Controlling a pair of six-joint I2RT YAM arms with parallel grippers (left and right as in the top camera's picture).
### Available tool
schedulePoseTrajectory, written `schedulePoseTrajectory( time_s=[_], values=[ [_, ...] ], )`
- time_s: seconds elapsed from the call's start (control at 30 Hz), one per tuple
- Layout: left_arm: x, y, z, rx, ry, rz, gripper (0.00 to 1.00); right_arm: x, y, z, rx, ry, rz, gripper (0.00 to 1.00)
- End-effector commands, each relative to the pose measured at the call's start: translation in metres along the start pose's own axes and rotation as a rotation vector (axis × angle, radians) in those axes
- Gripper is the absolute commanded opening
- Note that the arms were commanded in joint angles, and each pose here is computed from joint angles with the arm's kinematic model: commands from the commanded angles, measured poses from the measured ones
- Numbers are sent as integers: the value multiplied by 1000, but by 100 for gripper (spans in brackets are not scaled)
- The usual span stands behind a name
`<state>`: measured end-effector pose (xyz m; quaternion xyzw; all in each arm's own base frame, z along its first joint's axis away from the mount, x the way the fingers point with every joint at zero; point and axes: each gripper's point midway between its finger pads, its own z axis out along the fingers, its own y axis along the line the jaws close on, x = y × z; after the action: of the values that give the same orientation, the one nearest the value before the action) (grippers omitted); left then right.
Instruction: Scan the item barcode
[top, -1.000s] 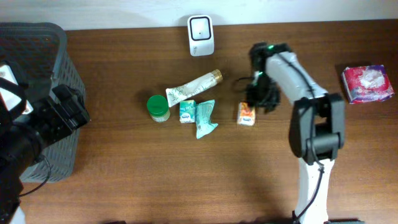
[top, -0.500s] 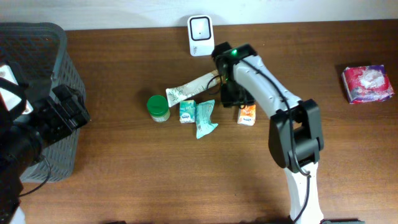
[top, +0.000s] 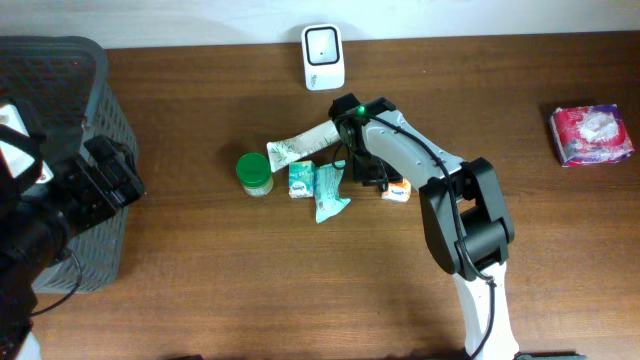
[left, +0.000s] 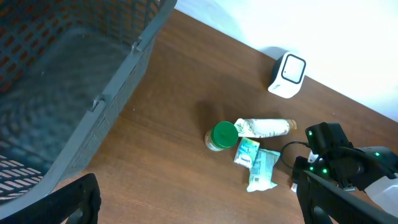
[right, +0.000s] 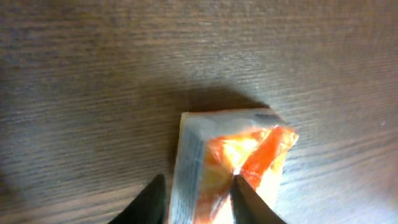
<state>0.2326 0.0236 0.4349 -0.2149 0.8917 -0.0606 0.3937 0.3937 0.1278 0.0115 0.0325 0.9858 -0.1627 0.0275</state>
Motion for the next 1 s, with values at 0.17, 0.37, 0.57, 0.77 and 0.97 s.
schedulePoseTrajectory(
  time_s=[0.17,0.37,0.57,0.77,0.97],
  values=[
    [0,0,0,2,1,-14,99,18,8,12,-40,69,-8,4],
    [0,0,0,2,1,-14,99,-13,39,-65,-403,59,-149,4],
    [0,0,0,2,1,-14,99,0,64,-72,-830,178,-206,4],
    [0,0,0,2,1,-14,99,1,39,-50,-1138,244,-103,4],
    [0,0,0,2,1,-14,99,-8,-22,-27,-1210,226,13,11]
  ],
)
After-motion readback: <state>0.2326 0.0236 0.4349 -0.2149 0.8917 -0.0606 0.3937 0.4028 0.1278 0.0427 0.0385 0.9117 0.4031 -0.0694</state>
